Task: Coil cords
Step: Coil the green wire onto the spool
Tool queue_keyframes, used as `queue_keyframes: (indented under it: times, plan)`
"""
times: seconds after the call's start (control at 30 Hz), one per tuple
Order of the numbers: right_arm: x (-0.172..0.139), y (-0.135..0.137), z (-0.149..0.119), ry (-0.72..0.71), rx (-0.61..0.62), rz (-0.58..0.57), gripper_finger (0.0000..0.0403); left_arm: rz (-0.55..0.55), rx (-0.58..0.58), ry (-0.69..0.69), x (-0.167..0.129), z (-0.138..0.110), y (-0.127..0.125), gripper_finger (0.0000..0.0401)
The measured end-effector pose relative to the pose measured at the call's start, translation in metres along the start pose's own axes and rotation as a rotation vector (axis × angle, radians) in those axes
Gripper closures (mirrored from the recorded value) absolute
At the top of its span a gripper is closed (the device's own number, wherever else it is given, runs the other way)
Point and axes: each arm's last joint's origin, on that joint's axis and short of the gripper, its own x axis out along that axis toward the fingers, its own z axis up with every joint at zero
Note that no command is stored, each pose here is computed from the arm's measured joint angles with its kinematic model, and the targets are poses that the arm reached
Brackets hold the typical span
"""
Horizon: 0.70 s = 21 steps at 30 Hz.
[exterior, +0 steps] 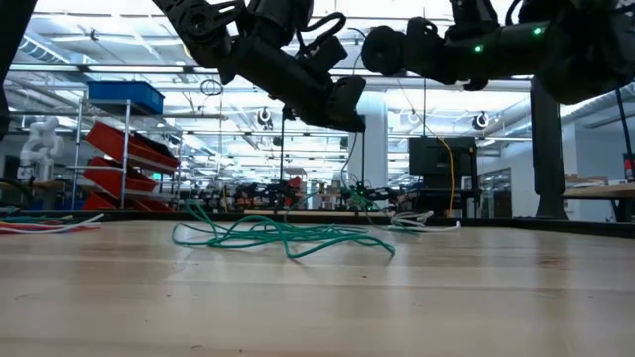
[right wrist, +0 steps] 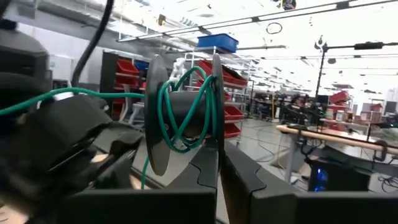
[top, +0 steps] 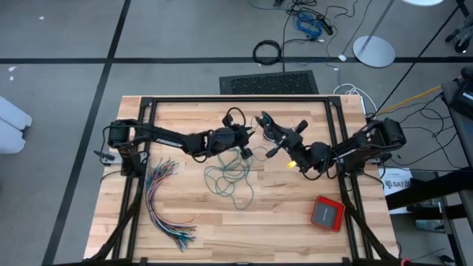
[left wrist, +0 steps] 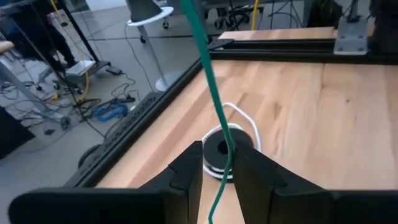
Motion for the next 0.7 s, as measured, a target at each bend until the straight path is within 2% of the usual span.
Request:
queue_keyframes:
  times: [0.57,0.7]
  plan:
    - [-0.005,0.003,0.001,0.017,-0.042,-0.018,0.0403,0.003,-0.018,-0.047,-0.008,0.006,-0.013,0.0311]
    - [-0.002,0.001,0.000,0.014,-0.032,-0.022,0.0403,0.037,-0.021,-0.052,-0.009,0.007,-0.014,0.0311]
